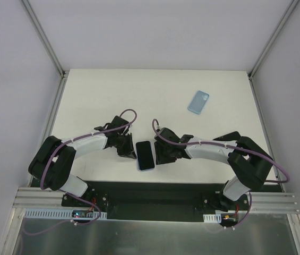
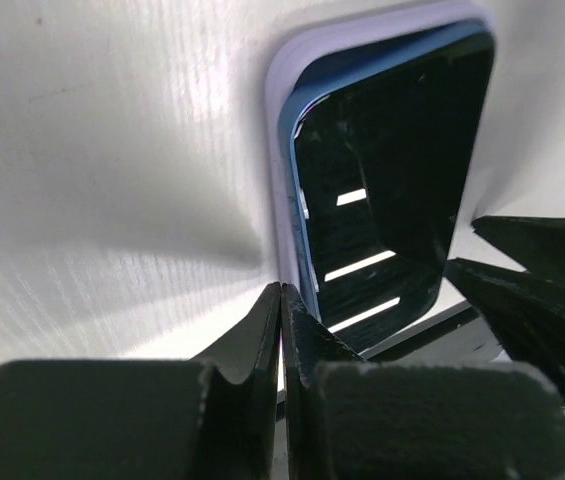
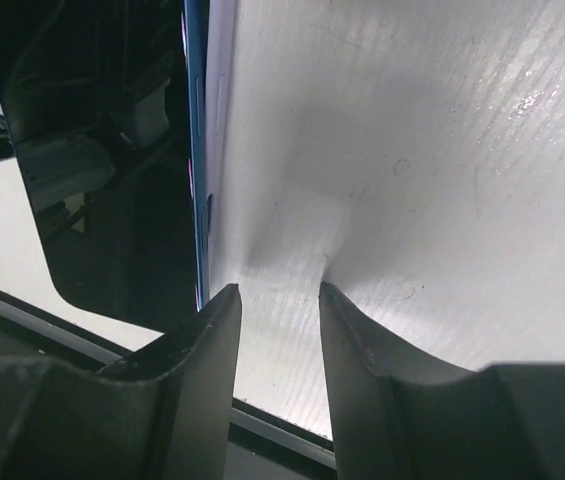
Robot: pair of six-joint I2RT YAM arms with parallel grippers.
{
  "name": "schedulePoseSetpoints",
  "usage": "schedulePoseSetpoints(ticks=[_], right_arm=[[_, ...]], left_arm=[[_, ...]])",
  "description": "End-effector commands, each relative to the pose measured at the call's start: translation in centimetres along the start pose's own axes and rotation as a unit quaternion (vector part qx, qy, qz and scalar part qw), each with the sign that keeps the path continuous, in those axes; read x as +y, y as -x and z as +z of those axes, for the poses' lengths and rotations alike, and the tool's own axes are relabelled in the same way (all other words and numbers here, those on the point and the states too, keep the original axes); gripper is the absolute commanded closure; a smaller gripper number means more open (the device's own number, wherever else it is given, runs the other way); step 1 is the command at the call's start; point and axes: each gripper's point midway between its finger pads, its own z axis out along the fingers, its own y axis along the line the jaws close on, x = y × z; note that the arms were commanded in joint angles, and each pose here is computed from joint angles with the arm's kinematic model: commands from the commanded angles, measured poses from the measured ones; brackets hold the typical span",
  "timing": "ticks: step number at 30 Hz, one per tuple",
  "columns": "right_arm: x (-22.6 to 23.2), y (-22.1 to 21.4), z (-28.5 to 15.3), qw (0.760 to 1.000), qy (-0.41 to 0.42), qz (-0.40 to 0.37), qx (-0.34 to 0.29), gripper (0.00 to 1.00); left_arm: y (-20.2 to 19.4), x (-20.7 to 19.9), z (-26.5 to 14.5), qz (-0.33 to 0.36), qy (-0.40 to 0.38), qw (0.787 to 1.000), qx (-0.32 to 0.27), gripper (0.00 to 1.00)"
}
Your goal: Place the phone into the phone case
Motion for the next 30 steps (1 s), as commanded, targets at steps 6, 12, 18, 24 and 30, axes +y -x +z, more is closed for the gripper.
schedulePoseSetpoints(ticks=[6, 12, 18, 24, 30], right_arm=[[0.3, 0.2, -0.3, 1.000, -0.021, 0.002, -0.008, 0.62], [1.6, 0.5, -1.0, 1.000, -0.008, -0.004, -0.014, 0.64], [2.9, 0.8, -1.6, 1.000, 0.002, -0.011, -0.020, 0.64], [3.1, 0.7, -1.4, 1.000, 0.001, -0.013, -0.017, 0.65], [2.5, 0.5, -0.9, 1.000, -0.013, -0.010, -0.019, 0.65]], left_arm=[[-2.4, 1.4, 0.0, -0.013, 0.007, 1.000, 0.014, 1.00], [-4.0, 0.8, 0.1, -0.016, -0.009, 0.999, 0.028, 1.00], [-5.2, 0.1, 0.9, -0.018, -0.015, 0.999, 0.036, 1.00], [-5.3, 0.3, 1.2, -0.022, -0.009, 0.999, 0.034, 1.00], [-5.5, 0.6, 1.2, -0.025, -0.004, 0.999, 0.031, 1.00]])
